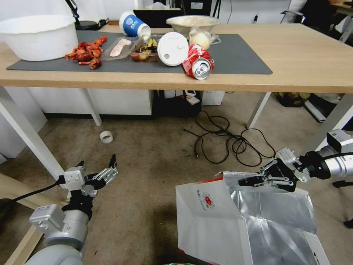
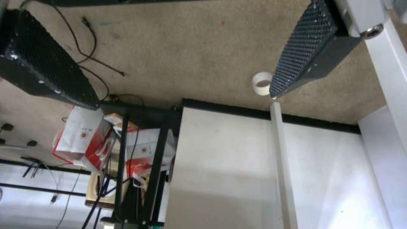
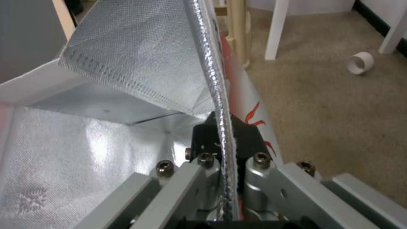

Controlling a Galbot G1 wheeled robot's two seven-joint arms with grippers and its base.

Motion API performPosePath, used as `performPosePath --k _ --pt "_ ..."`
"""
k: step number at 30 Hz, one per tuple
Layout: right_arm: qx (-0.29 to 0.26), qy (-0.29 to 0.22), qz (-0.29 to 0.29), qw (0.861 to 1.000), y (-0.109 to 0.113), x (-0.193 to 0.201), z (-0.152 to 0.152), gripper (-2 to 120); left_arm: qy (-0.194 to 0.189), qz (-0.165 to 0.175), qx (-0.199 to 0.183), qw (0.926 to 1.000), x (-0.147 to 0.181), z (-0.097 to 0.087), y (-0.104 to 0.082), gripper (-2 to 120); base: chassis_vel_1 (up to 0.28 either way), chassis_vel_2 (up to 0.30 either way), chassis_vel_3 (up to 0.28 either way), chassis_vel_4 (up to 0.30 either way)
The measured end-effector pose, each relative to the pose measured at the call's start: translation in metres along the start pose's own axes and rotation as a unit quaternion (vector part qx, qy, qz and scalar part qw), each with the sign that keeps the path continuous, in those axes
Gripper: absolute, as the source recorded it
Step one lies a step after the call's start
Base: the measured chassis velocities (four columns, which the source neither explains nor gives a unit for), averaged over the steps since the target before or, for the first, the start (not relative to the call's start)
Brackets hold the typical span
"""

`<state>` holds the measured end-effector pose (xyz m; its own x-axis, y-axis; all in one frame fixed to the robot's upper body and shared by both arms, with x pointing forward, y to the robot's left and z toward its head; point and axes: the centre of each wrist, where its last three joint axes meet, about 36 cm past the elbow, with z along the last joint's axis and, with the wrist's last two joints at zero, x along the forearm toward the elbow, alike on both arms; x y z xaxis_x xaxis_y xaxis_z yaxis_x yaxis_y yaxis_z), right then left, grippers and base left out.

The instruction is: Pick up the food delivery bag from the floor and place it on the table.

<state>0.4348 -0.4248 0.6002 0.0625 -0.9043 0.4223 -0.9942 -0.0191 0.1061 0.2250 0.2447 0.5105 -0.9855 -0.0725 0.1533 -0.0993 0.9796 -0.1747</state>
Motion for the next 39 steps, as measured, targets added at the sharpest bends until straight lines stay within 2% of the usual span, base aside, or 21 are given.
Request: performPosePath --k 39 --pt "0.001 0.001 -0.001 1.0 0.0003 -0.0006 0.0009 0 0.0 0.002 -0.001 1.0 -0.0005 -0.0003 -0.0003 100 0.0 0.0 0.0 0.0"
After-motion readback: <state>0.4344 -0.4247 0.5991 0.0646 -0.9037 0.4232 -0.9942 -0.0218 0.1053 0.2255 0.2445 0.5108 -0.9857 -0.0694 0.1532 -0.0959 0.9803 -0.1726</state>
